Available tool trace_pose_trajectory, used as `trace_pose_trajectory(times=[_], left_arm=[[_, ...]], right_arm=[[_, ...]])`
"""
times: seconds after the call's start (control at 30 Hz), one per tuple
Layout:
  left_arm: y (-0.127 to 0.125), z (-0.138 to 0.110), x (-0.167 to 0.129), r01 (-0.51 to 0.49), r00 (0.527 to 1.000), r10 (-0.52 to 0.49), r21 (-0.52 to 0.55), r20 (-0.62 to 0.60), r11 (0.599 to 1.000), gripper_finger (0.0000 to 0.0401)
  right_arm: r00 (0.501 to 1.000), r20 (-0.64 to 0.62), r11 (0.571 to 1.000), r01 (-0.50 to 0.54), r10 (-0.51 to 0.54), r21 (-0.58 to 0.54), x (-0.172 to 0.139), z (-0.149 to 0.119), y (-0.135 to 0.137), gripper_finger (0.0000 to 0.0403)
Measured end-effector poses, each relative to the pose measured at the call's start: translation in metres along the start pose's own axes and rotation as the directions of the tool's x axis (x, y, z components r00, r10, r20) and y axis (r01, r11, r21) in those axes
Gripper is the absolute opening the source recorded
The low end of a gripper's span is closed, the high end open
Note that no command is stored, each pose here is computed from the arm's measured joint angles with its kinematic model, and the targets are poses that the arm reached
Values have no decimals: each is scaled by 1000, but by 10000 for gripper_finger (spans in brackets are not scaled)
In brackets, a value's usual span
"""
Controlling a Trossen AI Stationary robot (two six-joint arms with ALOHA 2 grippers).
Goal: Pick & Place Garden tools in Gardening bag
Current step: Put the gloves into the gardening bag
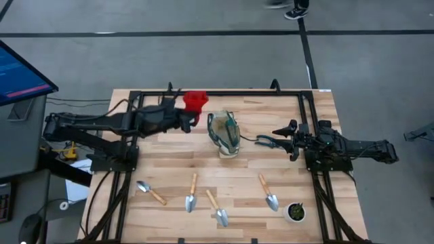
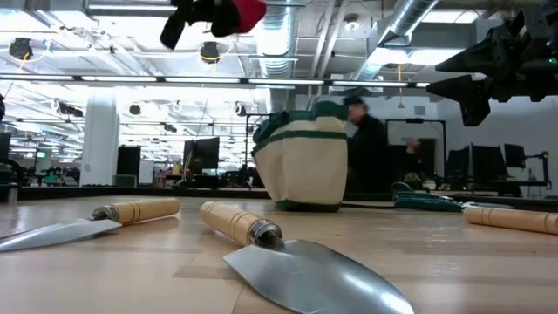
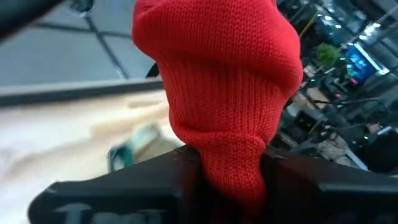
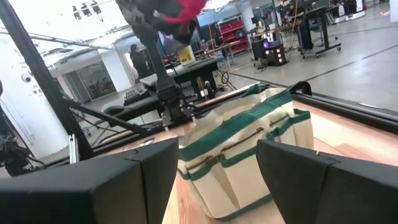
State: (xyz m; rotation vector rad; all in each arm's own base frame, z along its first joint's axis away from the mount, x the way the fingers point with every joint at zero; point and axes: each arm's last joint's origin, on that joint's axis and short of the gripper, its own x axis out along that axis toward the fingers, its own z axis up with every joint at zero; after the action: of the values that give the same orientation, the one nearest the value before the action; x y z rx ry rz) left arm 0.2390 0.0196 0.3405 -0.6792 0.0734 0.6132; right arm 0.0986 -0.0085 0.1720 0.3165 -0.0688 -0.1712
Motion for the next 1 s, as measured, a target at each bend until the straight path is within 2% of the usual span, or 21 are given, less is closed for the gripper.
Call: trace_pose_trajectory(times=[0.13,0.2,0.3,0.37,0.4,0.47,0.6,0.67,0.73,0.83,1.0], left_arm=[[-20,11,18,62,997,-55,173,-45,983,46],[-32,15,29,133,990,-110,315,-90,940,46],[-44,11,46,248,967,-167,557,-192,793,46],[-48,5,59,292,955,-177,651,-238,701,46],[-47,1,65,301,951,-160,678,-265,671,46],[-45,-3,77,314,945,-145,696,-293,646,46],[-31,-13,100,288,943,-57,719,-328,632,46],[-27,-15,109,299,941,-48,753,-336,586,46],[-22,-19,116,334,931,-45,795,-363,507,46],[-17,-24,123,388,916,-37,855,-401,343,46],[-12,-24,126,409,913,-7,913,-409,2,46]], right_arm=[[1000,-1,1000,1,-1,0,0,0,0,207],[1000,-4,1000,2,-2,-1,0,0,0,207],[1000,-6,1000,2,-2,-1,0,-1,0,208],[1000,-6,1000,2,-2,-1,0,-1,0,208],[1000,-7,1000,2,-2,-1,0,-1,0,208],[1000,-8,1000,2,-2,-1,0,-1,0,207],[1000,-14,1000,5,-5,-2,0,-1,0,204],[1000,-15,1000,5,-5,-2,0,-1,0,202],[1000,-17,1000,6,-6,-2,0,-2,-1,200],[1000,-19,1000,7,-7,-2,0,-2,-1,196],[1000,-20,1000,8,-7,22,0,-2,-1,191]])
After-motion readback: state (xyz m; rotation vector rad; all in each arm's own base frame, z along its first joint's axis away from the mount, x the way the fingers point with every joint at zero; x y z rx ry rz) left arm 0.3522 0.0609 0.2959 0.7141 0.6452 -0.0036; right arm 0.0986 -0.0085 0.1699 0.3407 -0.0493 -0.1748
